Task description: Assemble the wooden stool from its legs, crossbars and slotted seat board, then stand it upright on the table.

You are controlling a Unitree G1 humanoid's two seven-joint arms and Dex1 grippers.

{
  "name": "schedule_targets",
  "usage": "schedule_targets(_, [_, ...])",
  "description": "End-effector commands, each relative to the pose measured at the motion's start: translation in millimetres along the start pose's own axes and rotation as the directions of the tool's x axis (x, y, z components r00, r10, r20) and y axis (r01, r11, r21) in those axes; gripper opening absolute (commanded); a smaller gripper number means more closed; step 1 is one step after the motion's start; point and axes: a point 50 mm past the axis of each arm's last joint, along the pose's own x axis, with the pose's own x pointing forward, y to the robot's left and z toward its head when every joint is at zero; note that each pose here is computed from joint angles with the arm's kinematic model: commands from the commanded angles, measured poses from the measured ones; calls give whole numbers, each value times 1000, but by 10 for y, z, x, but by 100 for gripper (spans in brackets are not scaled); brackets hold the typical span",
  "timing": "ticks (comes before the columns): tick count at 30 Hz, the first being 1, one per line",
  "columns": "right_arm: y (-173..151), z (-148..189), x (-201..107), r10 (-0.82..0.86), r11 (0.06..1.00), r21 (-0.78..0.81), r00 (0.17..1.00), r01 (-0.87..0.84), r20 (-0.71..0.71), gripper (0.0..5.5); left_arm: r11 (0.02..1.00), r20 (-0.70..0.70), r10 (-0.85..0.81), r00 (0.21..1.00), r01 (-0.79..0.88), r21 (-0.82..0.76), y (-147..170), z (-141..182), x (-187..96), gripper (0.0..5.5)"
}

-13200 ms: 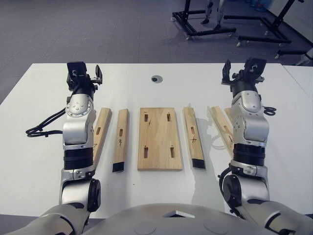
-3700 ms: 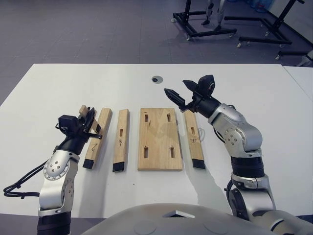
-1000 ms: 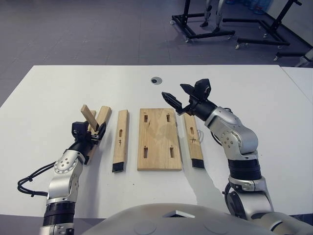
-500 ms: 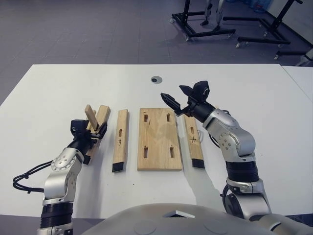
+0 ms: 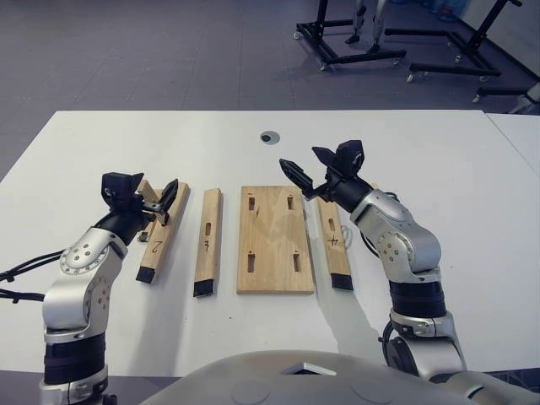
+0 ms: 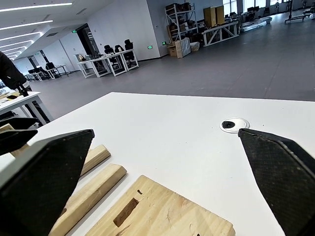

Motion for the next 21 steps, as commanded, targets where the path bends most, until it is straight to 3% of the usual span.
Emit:
schedule_targets(1, [-40,16,-36,-34,999,-4,999,34,18,540,997,66,-69,995,66,44,-12,380,45,405])
schedule_targets(7, [-57,22,-48,-50,999,-3,998,50,36,540,996,148,-76,986,68,58,45,900,125,405])
schedule_targets(14, [-40,-16,-47,-65,998,13,997,64,42,540,998,33,55,998,-54,-18,136,650,109,304])
schedule_targets(21, [-18,-19,-5,-62,998,17,997,61,47,540,996,72,52,996,-47,-75,81,693,141,212])
